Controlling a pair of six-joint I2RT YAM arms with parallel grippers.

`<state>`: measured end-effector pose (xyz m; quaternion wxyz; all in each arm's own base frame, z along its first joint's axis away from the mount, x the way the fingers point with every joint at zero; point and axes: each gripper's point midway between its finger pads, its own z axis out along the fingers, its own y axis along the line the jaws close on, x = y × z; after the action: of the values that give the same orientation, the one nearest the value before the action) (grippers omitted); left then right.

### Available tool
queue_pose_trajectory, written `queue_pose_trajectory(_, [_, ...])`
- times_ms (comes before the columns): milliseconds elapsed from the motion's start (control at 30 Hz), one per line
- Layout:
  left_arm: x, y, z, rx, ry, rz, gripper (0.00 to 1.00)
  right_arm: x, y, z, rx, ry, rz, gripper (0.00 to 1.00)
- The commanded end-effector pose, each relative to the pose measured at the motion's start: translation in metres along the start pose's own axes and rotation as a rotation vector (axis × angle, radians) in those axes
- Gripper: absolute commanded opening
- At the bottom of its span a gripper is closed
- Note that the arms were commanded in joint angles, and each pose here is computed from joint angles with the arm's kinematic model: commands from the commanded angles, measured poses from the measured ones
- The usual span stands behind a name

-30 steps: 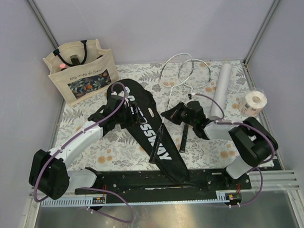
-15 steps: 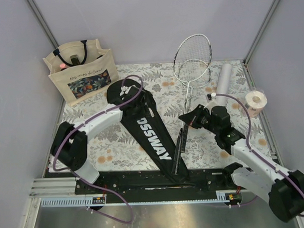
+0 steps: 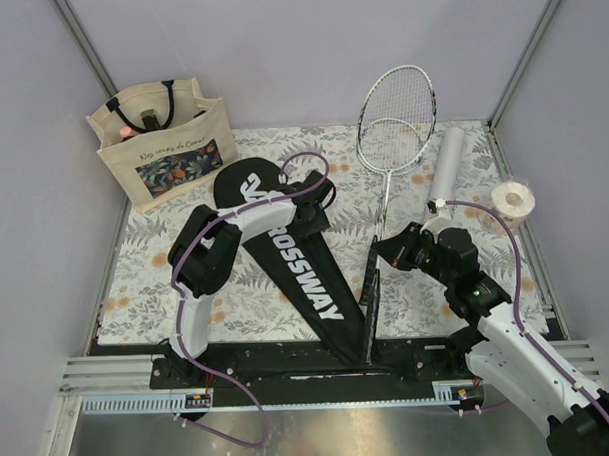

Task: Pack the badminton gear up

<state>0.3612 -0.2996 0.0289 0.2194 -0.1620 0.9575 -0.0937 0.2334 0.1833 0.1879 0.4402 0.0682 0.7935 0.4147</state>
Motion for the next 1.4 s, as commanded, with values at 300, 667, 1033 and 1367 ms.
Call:
queue_pose_trajectory(300, [-0.001, 0.002, 0.006, -0.038, -0.005, -0.004, 0.15, -0.012, 0.0, -0.005, -0.006, -0.065, -0.066, 0.0])
queue_pose_trajectory(667, [-0.012, -0.012, -0.031, 0.073, -0.041, 0.163, 0.0, -0.01, 0.006, -0.004, -0.031, -0.053, -0.046, 0.0])
queue_pose_trajectory(1033, [-0.034, -0.028, -0.082, 0.243, -0.145, 0.511, 0.0, -0.003, 0.01, -0.002, -0.049, -0.01, 0.002, 0.0])
queue_pose_trajectory(1367, [-0.06, -0.026, -0.074, 0.248, -0.183, 0.694, 0.0, 0.042, 0.017, -0.004, -0.127, 0.234, 0.064, 0.0])
